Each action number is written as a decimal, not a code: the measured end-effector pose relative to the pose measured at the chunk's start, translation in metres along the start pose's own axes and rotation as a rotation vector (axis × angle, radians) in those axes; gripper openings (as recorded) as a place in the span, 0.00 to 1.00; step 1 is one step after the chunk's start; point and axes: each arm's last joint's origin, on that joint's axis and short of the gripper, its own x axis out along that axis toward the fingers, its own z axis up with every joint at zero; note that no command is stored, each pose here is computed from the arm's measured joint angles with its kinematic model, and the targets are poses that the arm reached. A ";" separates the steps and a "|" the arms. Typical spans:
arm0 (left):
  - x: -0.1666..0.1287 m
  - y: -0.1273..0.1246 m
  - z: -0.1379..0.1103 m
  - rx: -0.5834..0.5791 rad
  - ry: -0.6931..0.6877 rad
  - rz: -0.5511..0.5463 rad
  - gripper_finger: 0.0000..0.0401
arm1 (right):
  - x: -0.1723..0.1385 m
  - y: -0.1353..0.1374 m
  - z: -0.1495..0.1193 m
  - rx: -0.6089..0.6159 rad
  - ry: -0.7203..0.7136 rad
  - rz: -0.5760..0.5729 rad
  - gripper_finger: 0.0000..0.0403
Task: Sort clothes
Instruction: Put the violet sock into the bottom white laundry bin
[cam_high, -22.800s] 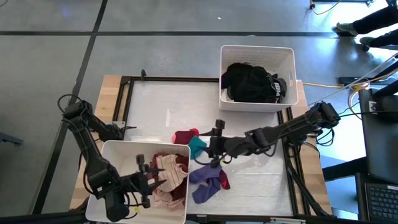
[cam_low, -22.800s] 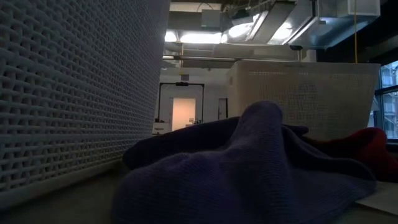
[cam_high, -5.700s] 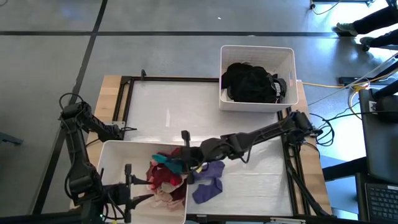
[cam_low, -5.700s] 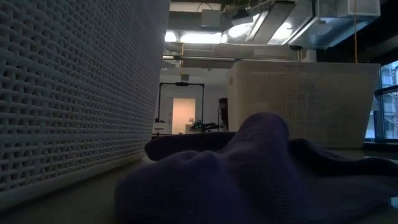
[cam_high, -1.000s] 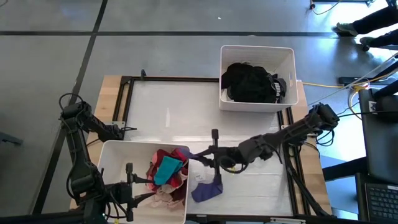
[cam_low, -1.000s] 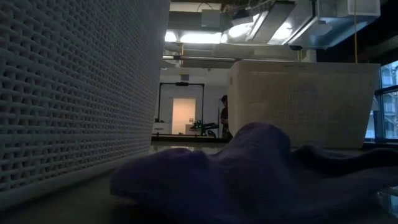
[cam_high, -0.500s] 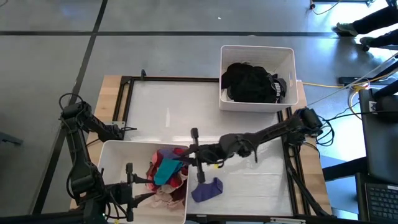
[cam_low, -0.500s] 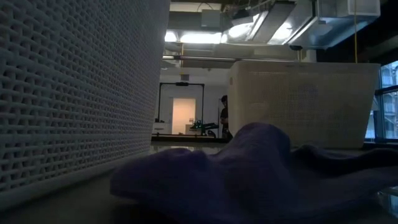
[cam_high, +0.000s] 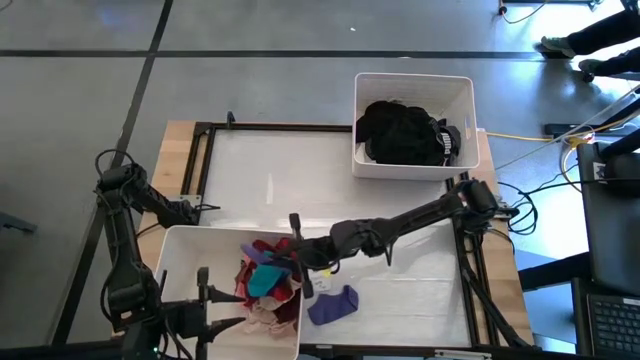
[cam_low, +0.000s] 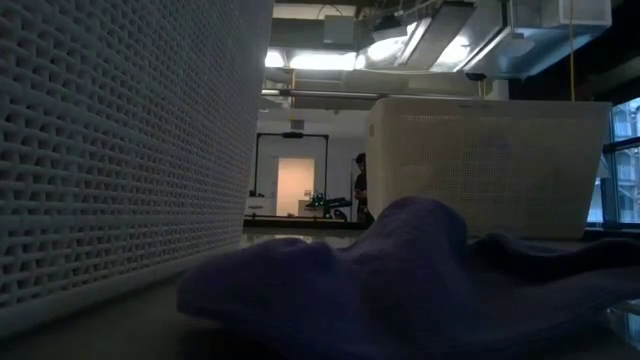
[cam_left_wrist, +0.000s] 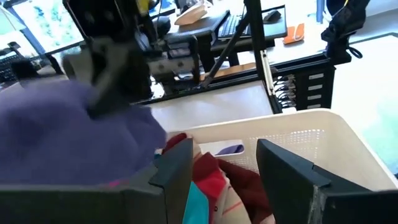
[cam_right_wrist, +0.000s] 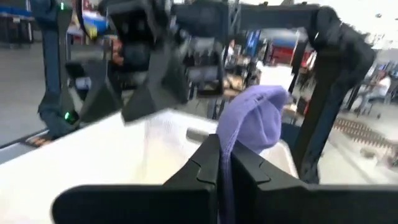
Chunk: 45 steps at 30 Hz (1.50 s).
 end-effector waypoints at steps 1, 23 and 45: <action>-0.001 0.000 0.000 0.001 -0.002 0.000 0.42 | 0.000 0.001 -0.003 0.006 0.019 0.004 0.06; -0.005 -0.002 0.000 -0.002 -0.015 0.000 0.42 | -0.042 0.035 0.037 0.073 0.307 0.096 0.59; -0.002 0.000 0.000 -0.014 -0.012 0.010 0.42 | -0.125 0.114 -0.047 0.221 0.877 0.022 0.57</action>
